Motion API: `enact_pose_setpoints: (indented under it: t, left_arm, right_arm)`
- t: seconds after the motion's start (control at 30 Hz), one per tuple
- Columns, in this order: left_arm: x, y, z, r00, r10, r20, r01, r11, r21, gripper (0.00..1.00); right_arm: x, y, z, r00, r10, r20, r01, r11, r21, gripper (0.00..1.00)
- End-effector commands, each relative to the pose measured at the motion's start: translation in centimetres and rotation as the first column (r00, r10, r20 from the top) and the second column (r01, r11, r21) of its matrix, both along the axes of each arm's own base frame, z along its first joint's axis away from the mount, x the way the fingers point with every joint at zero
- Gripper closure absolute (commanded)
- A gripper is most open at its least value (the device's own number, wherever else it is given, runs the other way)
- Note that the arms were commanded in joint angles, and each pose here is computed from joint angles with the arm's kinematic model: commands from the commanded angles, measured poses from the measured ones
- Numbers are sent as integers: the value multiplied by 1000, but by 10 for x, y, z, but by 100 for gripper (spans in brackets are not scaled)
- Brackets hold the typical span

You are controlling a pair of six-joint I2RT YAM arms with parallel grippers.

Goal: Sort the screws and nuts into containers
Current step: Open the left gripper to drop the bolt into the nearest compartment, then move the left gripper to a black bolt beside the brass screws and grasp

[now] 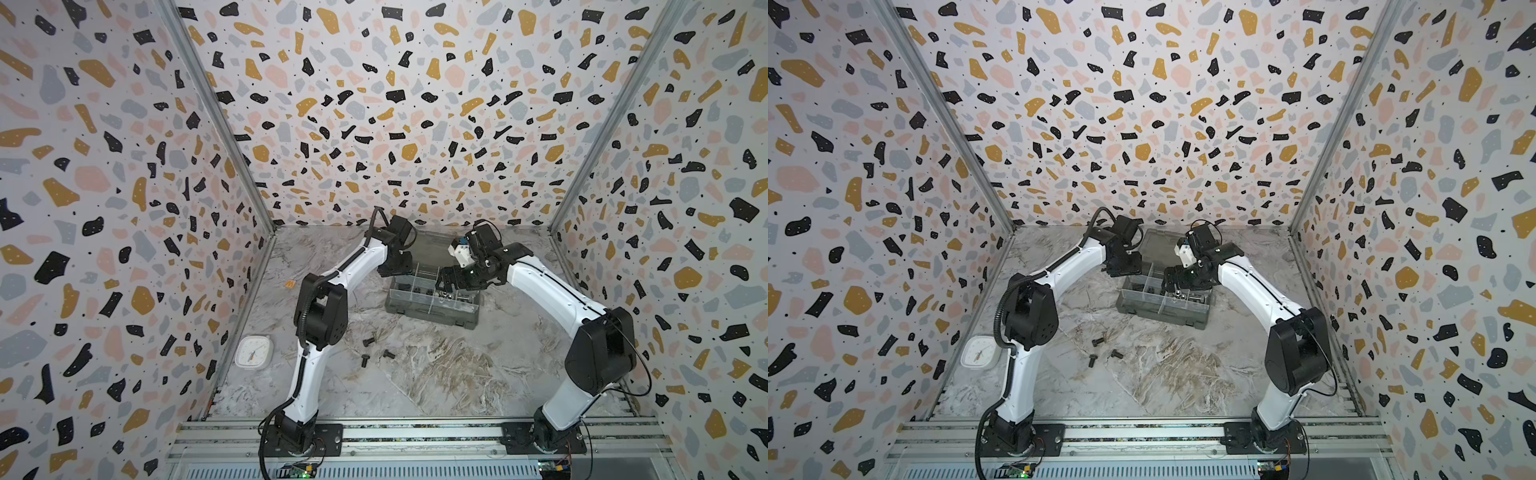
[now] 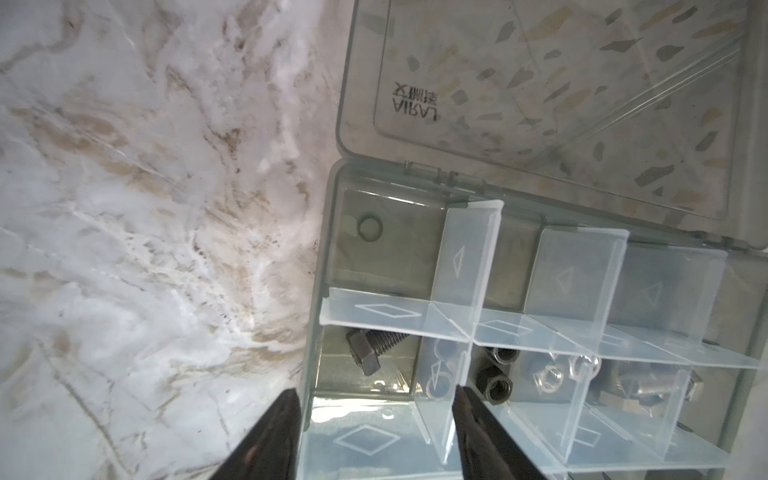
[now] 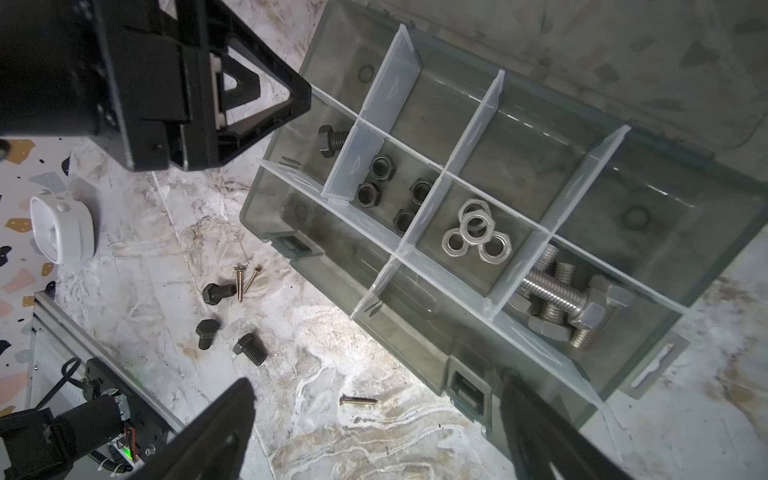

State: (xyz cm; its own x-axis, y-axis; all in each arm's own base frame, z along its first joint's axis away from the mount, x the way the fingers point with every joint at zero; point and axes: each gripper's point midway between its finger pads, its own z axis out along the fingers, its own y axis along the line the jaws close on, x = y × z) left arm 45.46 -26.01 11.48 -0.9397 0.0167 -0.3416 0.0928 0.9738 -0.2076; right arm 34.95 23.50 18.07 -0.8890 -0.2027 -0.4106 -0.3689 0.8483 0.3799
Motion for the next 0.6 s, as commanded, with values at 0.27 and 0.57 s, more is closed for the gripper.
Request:
enact_pose_setpoints:
  t: [0.27,0.57]
  left_arm:
    - [-95,76,20,1000,-10,20,7,988,152,37]
    - [-169,110,-35,991,-53,-125,76,978,192,34]
  right_arm:
    - [-28,9,19,998,60,28,-60,998,-12,6]
    - [-42,30,13,993,119,4,-119,993,-22,6]
